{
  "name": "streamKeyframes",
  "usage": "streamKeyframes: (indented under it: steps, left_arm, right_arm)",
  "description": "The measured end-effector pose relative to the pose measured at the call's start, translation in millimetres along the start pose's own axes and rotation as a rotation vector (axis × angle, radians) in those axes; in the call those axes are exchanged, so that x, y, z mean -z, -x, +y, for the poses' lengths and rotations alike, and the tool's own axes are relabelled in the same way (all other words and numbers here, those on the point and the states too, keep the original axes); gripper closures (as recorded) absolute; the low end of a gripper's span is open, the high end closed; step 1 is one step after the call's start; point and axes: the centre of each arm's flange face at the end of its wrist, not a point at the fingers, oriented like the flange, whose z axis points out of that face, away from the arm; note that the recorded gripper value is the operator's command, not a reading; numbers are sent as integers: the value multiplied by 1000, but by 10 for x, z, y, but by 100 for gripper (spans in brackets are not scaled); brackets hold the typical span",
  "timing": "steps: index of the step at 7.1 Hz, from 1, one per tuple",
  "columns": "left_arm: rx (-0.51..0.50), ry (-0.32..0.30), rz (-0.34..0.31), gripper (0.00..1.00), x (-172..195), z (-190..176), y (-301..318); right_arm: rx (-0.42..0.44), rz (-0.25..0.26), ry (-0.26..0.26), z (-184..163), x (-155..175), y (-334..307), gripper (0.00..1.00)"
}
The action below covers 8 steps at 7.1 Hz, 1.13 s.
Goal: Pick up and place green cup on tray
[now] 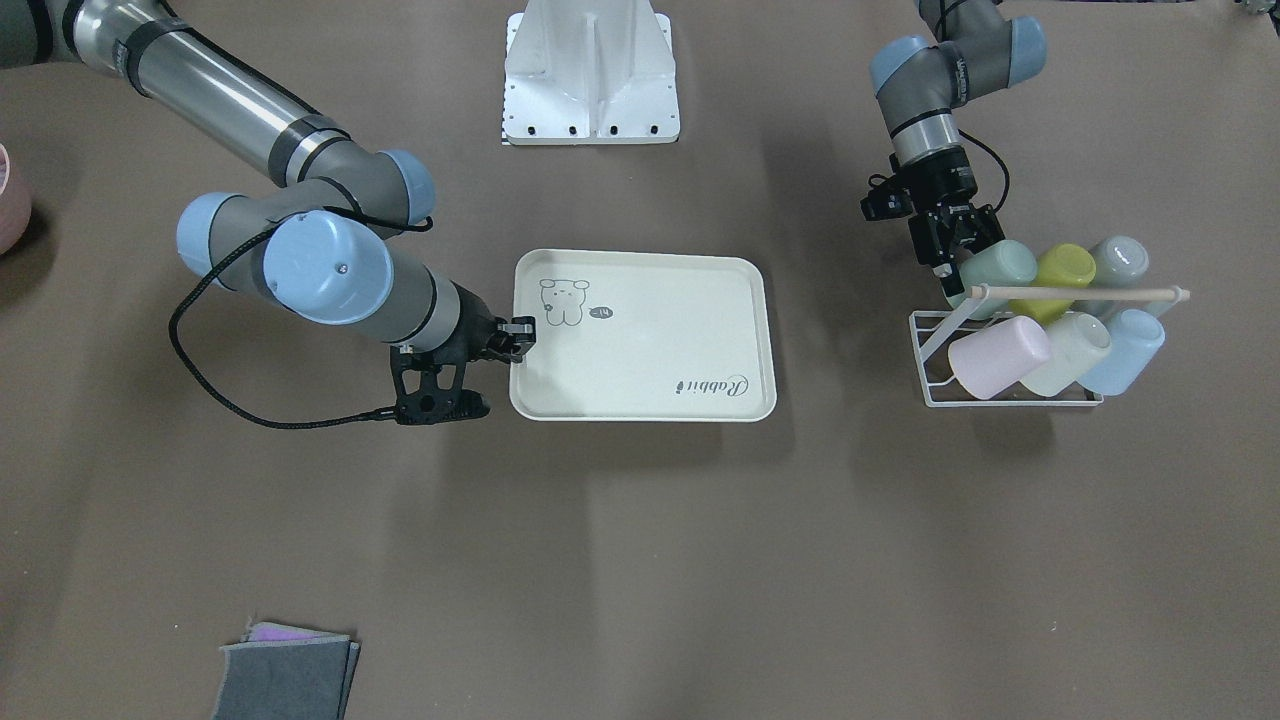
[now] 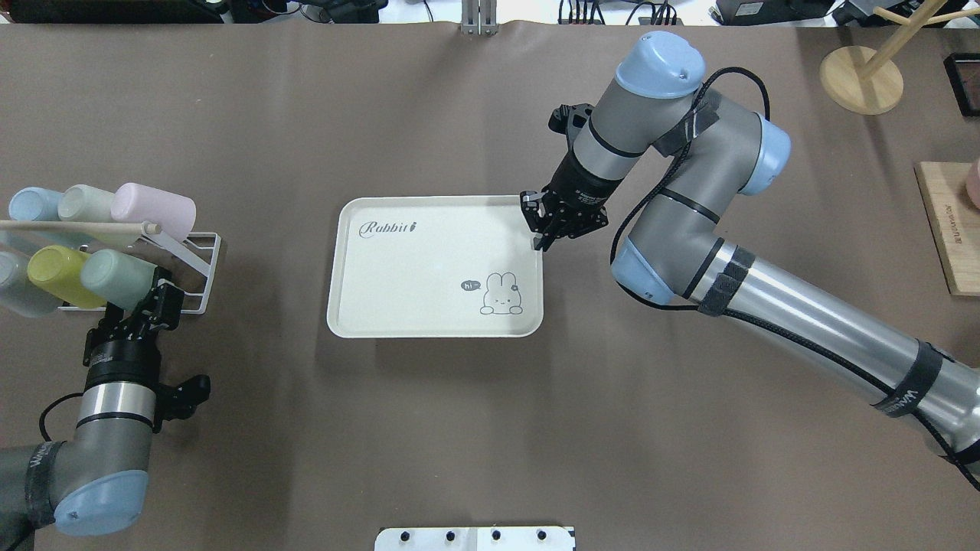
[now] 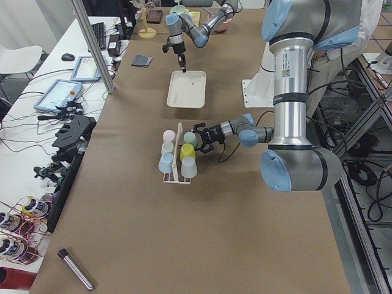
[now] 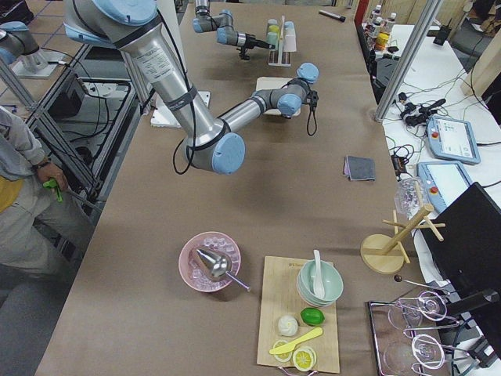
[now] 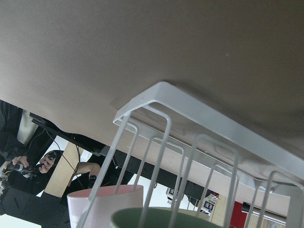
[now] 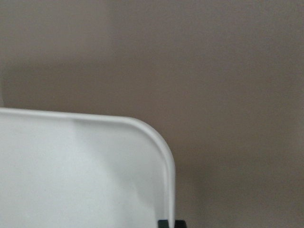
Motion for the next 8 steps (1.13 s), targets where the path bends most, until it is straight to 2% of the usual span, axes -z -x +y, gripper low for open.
streamKeyframes:
  steps: [1, 3, 4, 5, 6, 7, 8]
  left_arm:
    - [6, -2, -2, 25, 7, 0, 22]
    - [10, -5, -3, 27, 16, -1, 49]
    - [12, -6, -4, 29, 25, 2, 63]
    - [16, -9, -6, 29, 42, 17, 94]
    - [16, -12, -10, 28, 65, 45, 139]
    - [16, -16, -15, 28, 93, 82, 188]
    - [20, -19, -18, 27, 115, 122, 226]
  right_arm:
    - [5, 5, -3, 27, -65, 61, 100]
    - [6, 16, 2, 61, -180, 81, 80]
    - [6, 18, 4, 66, -208, 79, 79]
    - [6, 20, 3, 66, -216, 72, 60]
    - [5, 21, 1, 63, -219, 59, 35]
    - [3, 22, -2, 53, -209, 45, 18]
    - [-1, 21, -10, 22, -157, 14, 13]
